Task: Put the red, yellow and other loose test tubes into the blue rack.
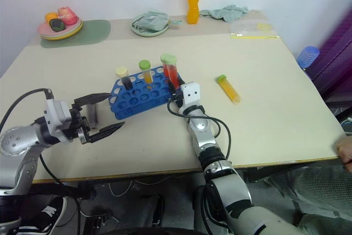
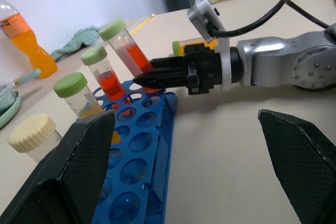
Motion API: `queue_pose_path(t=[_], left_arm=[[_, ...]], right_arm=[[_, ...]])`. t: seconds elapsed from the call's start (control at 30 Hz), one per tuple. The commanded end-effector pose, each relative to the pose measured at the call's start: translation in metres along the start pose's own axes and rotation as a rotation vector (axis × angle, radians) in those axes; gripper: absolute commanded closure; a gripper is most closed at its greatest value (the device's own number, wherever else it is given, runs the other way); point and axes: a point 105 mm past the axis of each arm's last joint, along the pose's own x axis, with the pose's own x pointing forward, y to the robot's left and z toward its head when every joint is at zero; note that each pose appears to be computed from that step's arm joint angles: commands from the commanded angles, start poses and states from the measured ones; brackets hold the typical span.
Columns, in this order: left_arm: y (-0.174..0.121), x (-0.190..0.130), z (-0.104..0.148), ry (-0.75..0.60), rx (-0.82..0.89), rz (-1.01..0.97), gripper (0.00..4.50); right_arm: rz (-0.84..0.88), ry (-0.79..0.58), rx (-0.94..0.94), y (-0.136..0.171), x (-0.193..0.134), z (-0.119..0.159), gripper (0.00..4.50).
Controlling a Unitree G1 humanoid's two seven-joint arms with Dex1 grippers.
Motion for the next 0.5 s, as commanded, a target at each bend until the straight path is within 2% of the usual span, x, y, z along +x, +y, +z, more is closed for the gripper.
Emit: queue_pose_path(t=[0.03, 0.17, 0.3, 0.43, 0.5], left_arm=[[0.002, -0.003, 0.011, -0.017, 0.039, 0.008, 0.00], [0.002, -0.002, 0.011, -0.019, 0.038, 0.008, 0.00], [0.000, -0.001, 0.011, -0.021, 0.038, 0.005, 0.00], [-0.002, -0.002, 0.010, -0.021, 0.039, 0.009, 0.00], [-0.003, -0.002, 0.009, -0.023, 0.041, 0.011, 0.00]], right_arm=[[0.016, -0.006, 0.087, 0.002, -0.003, -0.003, 2.10], [0.020, -0.023, 0.045, 0.001, -0.003, 0.003, 0.16], [0.077, -0.029, -0.053, -0.006, -0.013, 0.011, 0.07], [0.117, -0.031, -0.111, -0.027, -0.038, 0.031, 0.07], [0.176, 0.012, -0.148, -0.039, -0.059, 0.044, 0.07]])
